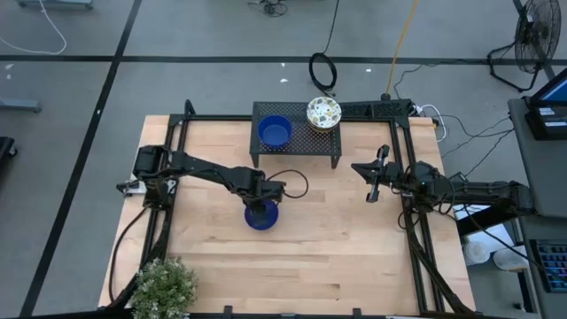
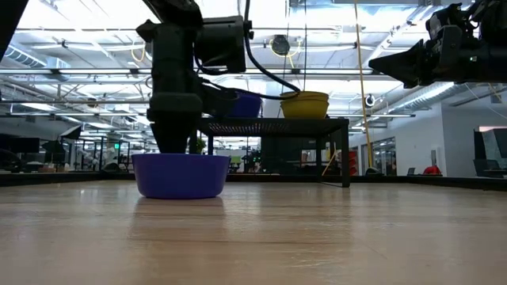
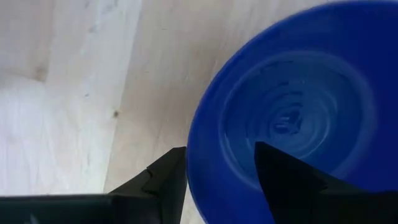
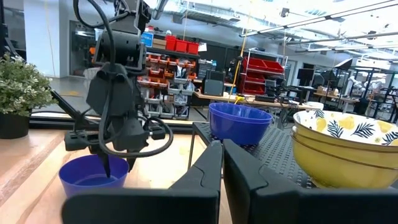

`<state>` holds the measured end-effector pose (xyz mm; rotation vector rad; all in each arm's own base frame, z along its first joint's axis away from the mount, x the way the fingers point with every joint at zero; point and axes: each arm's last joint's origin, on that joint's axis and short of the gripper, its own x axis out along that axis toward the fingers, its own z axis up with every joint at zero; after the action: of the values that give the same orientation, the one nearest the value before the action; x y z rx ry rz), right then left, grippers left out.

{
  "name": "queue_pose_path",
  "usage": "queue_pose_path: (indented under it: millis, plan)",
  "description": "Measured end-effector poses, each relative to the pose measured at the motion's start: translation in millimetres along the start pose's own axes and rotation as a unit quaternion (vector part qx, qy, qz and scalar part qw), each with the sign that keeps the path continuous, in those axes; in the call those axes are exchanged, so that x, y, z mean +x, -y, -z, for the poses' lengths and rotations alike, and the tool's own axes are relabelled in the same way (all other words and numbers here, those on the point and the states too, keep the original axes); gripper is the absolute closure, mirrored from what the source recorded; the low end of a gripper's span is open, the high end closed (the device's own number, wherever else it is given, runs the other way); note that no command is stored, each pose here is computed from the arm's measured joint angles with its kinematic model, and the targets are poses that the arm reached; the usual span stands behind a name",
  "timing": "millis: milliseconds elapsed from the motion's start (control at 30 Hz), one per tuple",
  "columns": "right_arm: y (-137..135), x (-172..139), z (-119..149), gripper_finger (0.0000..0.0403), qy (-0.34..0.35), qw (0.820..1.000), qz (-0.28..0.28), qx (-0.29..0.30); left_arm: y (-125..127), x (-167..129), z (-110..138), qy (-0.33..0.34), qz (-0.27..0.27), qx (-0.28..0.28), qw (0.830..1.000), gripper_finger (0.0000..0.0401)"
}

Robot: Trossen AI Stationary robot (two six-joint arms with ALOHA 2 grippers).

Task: Pick & Place Mini bowls
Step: Stack the blue bowl on the blue bowl on the shelf

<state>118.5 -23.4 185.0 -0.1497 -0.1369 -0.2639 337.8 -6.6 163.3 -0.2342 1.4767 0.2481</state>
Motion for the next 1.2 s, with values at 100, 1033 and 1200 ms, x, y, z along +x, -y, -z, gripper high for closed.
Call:
queue_pose_path:
  millis: [100,1033,1200]
  plan:
    - [0.0,0.0,-0.1,0.0401,0.0,1.0,0.0,0.0,-2.1,-0.7,-1.1,0.004,0.0,-0.028,1.0,0.021]
    - [0.0,0.0,-0.1,0.0401,0.0,1.0,0.0,0.0,1.1,-1.3,-4.7,0.029,-0.003,0.031,0.999,0.021]
    - [0.0,0.0,-0.1,0.0401,0.0,1.0,0.0,0.0,1.2,-1.3,-4.7,0.029,-0.003,0.033,0.999,0.021]
